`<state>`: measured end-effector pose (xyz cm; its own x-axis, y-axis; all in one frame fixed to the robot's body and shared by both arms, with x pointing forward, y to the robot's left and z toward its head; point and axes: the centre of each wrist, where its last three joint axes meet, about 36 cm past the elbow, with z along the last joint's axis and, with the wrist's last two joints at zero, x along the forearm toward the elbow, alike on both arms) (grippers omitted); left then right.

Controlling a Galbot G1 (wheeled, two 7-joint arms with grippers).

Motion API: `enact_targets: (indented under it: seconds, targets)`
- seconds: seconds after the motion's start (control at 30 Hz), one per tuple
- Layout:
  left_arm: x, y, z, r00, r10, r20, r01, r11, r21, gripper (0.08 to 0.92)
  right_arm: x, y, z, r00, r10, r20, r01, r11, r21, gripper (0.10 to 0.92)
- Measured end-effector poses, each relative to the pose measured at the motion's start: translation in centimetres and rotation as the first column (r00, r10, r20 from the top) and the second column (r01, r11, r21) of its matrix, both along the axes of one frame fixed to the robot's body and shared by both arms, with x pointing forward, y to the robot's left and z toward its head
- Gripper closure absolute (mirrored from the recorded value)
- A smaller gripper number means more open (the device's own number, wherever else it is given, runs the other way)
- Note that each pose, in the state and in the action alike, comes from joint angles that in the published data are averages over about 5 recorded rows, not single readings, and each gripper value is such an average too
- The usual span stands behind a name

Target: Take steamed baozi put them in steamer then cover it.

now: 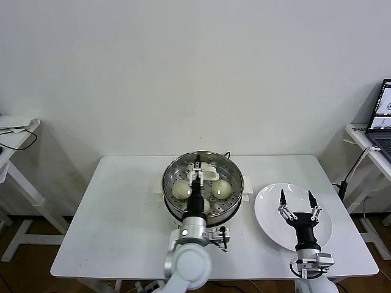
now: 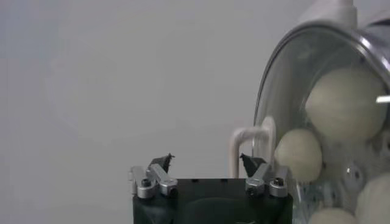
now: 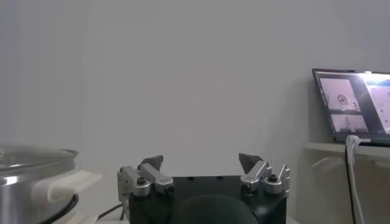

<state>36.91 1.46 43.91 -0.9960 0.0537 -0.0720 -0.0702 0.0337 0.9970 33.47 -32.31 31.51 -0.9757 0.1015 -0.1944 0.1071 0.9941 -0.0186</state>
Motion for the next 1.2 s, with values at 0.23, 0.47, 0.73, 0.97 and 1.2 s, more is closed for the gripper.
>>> enact_targets:
  seconds: [0.23,0.47,0.73,0.97,1.2]
  targets:
    - [-2.2,3.5,0.9,0.9999,0.009,0.011,-0.009,1.0,-0.022,0.177,0.3,-0.1,0.2,1.0,0.002,0.005,-0.002,1.0,0.001,0.2]
    - [-4.4,8.2,2.8,0.9989,0.029,0.036,-0.023,0.988,-0.153,0.177,0.1,-0.1,0.8,1.0,0.002,-0.002,-0.002,1.0,0.004,0.2]
    - [-5.3,14.5,3.3,0.9992,0.02,-0.033,-0.034,0.869,-0.494,0.177,0.0,0.3,2.6,1.0,0.015,-0.014,-0.015,1.0,0.007,0.2]
    - [-5.8,18.7,1.6,0.9969,-0.032,-0.072,-0.032,0.677,-0.735,0.177,-0.4,0.9,4.1,1.0,0.026,-0.016,-0.025,1.0,0.017,0.2]
    - [-6.7,20.6,-0.1,0.9964,-0.063,-0.056,-0.013,0.541,-0.841,0.177,-0.7,1.2,5.1,1.0,0.028,-0.01,-0.028,0.999,0.022,0.2]
